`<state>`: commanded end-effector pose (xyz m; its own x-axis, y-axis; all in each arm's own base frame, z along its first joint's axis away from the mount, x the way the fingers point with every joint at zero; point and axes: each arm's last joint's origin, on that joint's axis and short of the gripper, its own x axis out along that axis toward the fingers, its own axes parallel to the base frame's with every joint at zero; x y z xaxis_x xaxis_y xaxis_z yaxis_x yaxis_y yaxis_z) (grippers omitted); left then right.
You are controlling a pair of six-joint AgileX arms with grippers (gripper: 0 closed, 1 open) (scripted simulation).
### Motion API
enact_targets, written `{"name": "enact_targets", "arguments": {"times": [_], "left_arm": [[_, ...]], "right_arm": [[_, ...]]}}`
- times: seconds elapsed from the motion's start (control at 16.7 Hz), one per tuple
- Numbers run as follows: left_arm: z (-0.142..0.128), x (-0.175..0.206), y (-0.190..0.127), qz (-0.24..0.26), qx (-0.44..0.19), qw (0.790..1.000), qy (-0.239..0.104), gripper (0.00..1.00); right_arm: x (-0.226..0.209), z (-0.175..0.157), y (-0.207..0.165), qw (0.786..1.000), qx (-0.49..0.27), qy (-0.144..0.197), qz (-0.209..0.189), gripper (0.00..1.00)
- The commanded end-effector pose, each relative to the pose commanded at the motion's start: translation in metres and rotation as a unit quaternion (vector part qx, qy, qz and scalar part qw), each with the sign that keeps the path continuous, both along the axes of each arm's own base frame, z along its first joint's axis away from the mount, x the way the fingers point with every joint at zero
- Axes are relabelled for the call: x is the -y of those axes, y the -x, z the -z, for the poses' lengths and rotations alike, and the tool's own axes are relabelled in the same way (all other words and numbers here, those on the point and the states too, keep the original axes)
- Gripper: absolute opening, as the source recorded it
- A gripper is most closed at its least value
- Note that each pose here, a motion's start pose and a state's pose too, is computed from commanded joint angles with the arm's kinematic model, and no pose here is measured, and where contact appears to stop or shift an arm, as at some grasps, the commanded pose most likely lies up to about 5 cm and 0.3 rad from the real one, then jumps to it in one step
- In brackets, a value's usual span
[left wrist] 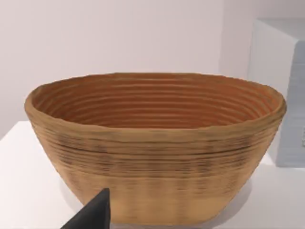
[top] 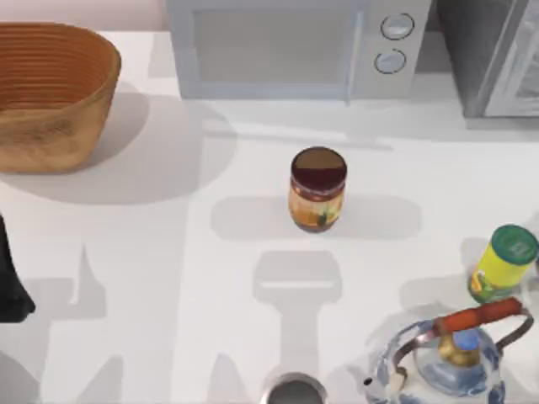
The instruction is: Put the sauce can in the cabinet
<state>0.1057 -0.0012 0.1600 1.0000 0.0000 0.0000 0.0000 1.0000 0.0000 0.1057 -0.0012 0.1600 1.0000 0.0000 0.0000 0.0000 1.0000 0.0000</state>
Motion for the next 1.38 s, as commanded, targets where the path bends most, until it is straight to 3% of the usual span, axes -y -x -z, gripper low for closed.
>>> {"name": "enact_targets", "arguments": {"times": [0.18,0.36,0.54,0.78,1.08,1.38], "left_arm": [[0.0,0.0,0.0,0.0,0.0,1.0,0.0,1.0],[0.0,0.0,0.0,0.0,0.0,1.0,0.0,1.0],[0.0,0.0,0.0,0.0,0.0,1.0,0.0,1.0],[0.0,0.0,0.0,0.0,0.0,1.0,0.0,1.0],[0.0,0.0,0.0,0.0,0.0,1.0,0.0,1.0],[0.0,0.0,0.0,0.0,0.0,1.0,0.0,1.0]], "right_arm": [[0.0,-0.001,0.0,1.0,-0.001,0.002,-0.003,1.0],[-0.003,-0.011,-0.004,0.999,-0.013,0.016,-0.031,1.0],[-0.007,-0.031,-0.014,0.995,-0.033,0.042,-0.087,1.0],[-0.018,-0.062,-0.047,0.975,-0.061,0.086,-0.195,1.0],[-0.039,-0.079,-0.124,0.919,-0.086,0.132,-0.363,1.0],[-0.068,-0.039,-0.216,0.834,-0.09,0.14,-0.525,1.0]]}}
